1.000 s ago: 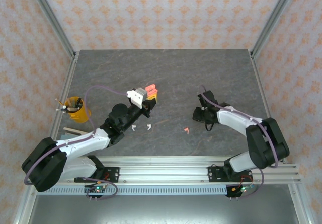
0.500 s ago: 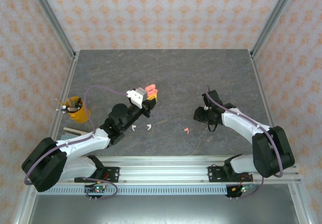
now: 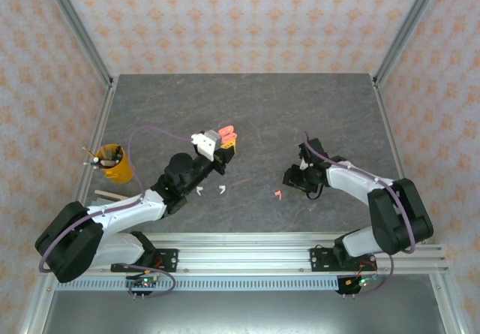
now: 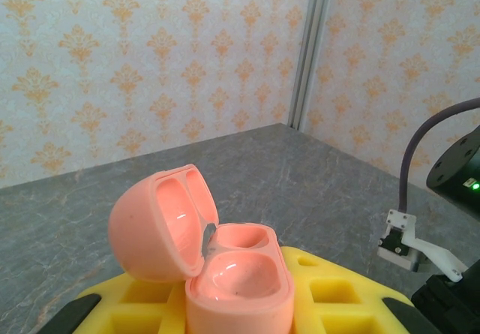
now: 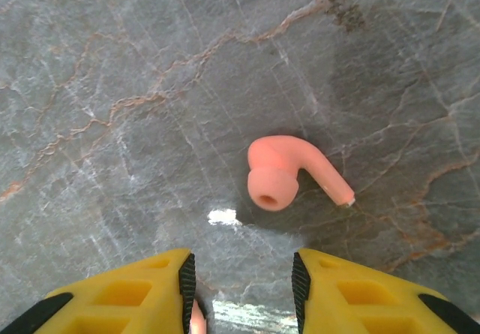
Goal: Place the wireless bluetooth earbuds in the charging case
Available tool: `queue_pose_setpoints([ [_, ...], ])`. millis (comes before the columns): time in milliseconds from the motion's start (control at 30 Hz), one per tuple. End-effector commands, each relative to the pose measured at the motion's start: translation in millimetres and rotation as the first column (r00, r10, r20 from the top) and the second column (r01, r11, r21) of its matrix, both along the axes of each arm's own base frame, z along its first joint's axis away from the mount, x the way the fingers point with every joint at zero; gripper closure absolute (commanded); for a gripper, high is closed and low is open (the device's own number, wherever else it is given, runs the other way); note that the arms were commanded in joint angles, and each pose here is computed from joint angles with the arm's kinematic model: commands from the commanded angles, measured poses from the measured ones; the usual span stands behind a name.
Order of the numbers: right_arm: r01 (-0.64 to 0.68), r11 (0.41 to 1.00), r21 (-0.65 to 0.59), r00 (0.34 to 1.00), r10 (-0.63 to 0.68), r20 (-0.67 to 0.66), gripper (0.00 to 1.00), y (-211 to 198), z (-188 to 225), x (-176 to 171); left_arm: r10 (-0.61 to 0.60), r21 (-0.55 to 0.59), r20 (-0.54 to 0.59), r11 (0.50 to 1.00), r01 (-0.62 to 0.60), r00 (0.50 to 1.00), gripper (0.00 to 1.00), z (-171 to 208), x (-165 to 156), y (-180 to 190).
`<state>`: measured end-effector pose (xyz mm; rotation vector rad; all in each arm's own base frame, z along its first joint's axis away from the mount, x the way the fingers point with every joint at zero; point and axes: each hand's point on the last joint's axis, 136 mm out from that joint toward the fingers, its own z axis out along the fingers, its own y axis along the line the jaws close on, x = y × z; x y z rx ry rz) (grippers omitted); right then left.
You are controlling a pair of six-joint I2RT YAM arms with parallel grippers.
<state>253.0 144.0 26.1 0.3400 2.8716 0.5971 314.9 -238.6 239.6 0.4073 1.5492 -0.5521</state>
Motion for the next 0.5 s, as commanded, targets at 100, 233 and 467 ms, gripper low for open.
queue_pose_setpoints([
  [100,0.003,1.0,-0.021,0.999,-0.002,0.049,0.61,4,11,30,0.005,-0.036,0.044,0.999,-0.004,0.999,1.0,21,3,1],
  [233,0.003,0.998,-0.064,0.995,0.003,0.099,0.61,2,30,55,0.007,-0.032,0.045,0.999,-0.006,0.999,1.0,20,4,1],
  [467,0.046,0.996,-0.076,0.986,-0.032,0.166,0.62,-4,60,94,0.008,-0.037,0.04,0.999,-0.007,0.999,1.0,17,4,1],
])
